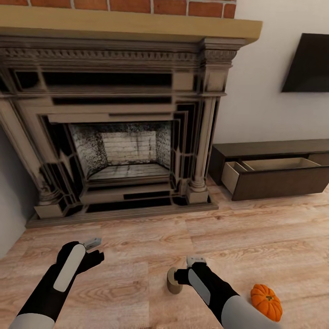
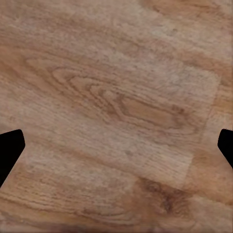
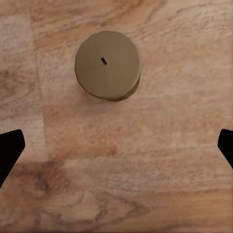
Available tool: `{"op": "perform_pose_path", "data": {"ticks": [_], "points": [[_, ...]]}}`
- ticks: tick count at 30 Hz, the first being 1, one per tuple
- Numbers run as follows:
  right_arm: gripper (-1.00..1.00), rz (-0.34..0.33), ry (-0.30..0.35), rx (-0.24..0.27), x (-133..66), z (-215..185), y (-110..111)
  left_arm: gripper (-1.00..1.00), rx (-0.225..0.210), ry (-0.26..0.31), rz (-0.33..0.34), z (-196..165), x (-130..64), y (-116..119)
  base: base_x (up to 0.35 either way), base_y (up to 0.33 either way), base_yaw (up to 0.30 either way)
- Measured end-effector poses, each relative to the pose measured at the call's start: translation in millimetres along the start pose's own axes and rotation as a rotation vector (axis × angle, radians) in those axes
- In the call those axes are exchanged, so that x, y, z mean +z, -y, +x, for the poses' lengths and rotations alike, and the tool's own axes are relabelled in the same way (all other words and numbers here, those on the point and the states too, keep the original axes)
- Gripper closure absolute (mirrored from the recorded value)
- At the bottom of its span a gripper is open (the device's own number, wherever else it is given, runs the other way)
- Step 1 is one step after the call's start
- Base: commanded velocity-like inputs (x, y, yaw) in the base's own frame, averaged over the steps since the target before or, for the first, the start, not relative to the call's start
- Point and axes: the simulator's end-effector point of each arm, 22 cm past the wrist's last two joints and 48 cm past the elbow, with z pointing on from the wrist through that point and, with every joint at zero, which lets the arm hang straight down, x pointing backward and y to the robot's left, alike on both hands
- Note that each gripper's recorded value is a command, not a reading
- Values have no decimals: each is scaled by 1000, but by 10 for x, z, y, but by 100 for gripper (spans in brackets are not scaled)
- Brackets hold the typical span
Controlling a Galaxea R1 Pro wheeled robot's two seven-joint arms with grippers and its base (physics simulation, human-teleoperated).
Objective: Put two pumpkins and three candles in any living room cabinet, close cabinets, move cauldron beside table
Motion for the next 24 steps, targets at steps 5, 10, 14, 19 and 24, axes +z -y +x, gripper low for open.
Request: {"op": "perform_pose_path", "data": {"ticks": [5, 10, 14, 19, 24], "points": [[-100, 1, -20, 3, 80, 83, 12, -100, 2, -20, -6, 61, 89, -11, 0, 0, 0], [-100, 1, -21, 3, 81, 86, 12, -100, -4, -16, -2, 39, 79, -18, 0, 0, 0], [-100, 1, -21, 2, 81, 86, 13, -100, -14, -14, 15, 17, 63, 2, 0, 0, 0], [-100, 1, -21, 2, 80, 86, 12, -100, -86, -31, 213, -70, 4, 217, 38, 1, 0], [-100, 0, -21, 2, 78, 86, 12, -100, -160, -5, 349, -372, -98, 21, 242, 65, 0]]}}
